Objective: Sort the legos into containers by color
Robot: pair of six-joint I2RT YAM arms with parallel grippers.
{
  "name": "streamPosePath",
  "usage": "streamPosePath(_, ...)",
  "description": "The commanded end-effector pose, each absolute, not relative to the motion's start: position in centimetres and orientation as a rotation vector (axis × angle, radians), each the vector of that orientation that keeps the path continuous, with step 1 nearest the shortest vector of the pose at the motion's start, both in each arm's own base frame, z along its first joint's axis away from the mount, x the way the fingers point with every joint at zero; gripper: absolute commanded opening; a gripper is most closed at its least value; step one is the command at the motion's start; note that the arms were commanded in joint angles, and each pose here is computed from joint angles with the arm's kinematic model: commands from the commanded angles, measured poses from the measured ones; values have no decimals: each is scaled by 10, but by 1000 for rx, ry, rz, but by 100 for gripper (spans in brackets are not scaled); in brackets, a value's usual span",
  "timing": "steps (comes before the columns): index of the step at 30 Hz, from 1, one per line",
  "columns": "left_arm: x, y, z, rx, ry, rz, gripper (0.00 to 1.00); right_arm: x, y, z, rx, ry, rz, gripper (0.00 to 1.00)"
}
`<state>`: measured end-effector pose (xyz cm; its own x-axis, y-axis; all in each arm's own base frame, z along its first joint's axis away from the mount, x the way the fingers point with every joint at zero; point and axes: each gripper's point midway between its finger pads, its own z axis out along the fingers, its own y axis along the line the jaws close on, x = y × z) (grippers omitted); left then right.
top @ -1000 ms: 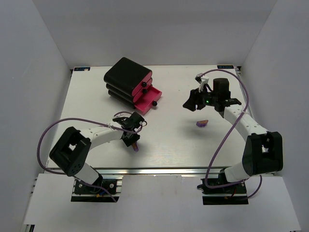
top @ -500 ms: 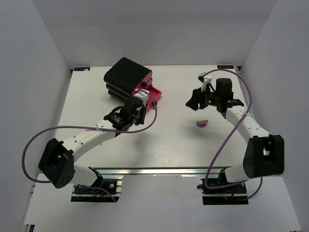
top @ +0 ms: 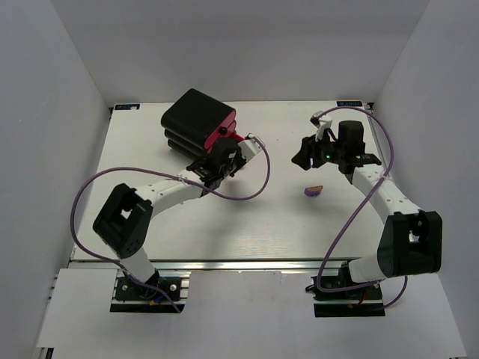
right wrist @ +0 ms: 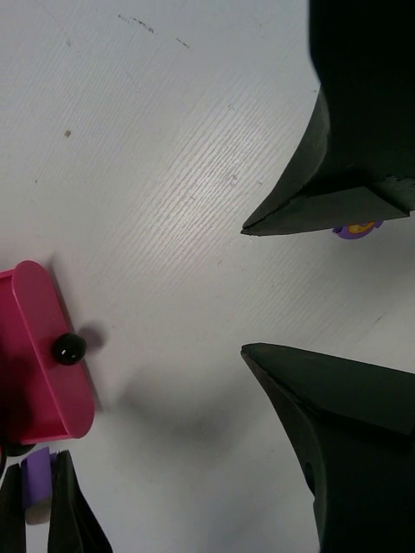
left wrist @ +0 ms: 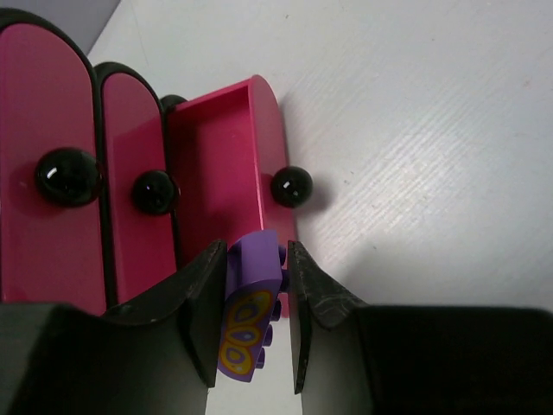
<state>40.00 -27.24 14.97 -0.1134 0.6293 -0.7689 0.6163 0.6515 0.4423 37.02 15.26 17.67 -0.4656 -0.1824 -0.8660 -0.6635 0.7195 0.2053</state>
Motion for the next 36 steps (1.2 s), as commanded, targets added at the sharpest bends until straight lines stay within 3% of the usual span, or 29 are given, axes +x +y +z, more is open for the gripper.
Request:
streamPosePath(1, 432, -274, 191, 932, 1636, 103, 3, 369, 150, 192, -664, 1955, 652, 59)
streamPosePath(4, 446, -273, 179, 925, 1652, 171, 4, 368, 149, 194, -664, 1952, 650, 60)
streamPosePath(7, 459, -273, 172, 890, 1666, 219, 11, 367, 149, 194, -676, 1946, 642, 62)
streamPosePath(8, 462, -274, 172, 877, 1668, 223, 27, 366, 148, 192, -682, 1952, 640, 63)
streamPosePath(9, 464, -274, 164, 874, 1688, 231, 37, 365, 146, 190, -702, 1958, 630, 71)
streamPosePath(13, 469, -270, 157, 839, 1741, 258, 61, 363, 141, 184, -771, 1981, 576, 78)
streamPosePath(21, 467, -265, 171, 796, 1749, 261, 70, 343, 136, 173, -1068, 1880, 490, 78)
streamPosePath(23, 462, -266, 191, 739, 1739, 207, 69, 334, 135, 165, -1220, 1818, 461, 75)
streamPosePath(24, 457, -265, 196, 730, 1748, 183, 66, 330, 134, 160, -1287, 1790, 456, 67)
streamPosePath(26, 444, -271, 229, 665, 1732, 51, 35, 305, 132, 138, -1598, 1649, 440, 62)
streamPosePath(28, 422, -266, 255, 628, 1743, -43, 3, 293, 124, 116, -1772, 1573, 411, 64)
streamPosePath(30, 398, -268, 264, 615, 1768, -174, 0, 297, 116, 103, -1880, 1515, 311, 70)
streamPosePath(31, 385, -265, 258, 622, 1788, -210, 3, 298, 113, 95, -1903, 1514, 300, 71)
streamPosePath(32, 368, -258, 278, 585, 1763, -266, 24, 303, 109, 92, -1922, 1520, 266, 73)
streamPosePath(33, 356, -253, 276, 593, 1780, -286, 38, 305, 107, 89, -1956, 1504, 253, 77)
streamPosePath(35, 334, -238, 260, 588, 1817, -304, 63, 314, 104, 87, -1990, 1511, 256, 84)
streamPosePath(36, 320, -225, 276, 561, 1778, -315, 66, 310, 103, 78, -2034, 1524, 297, 89)
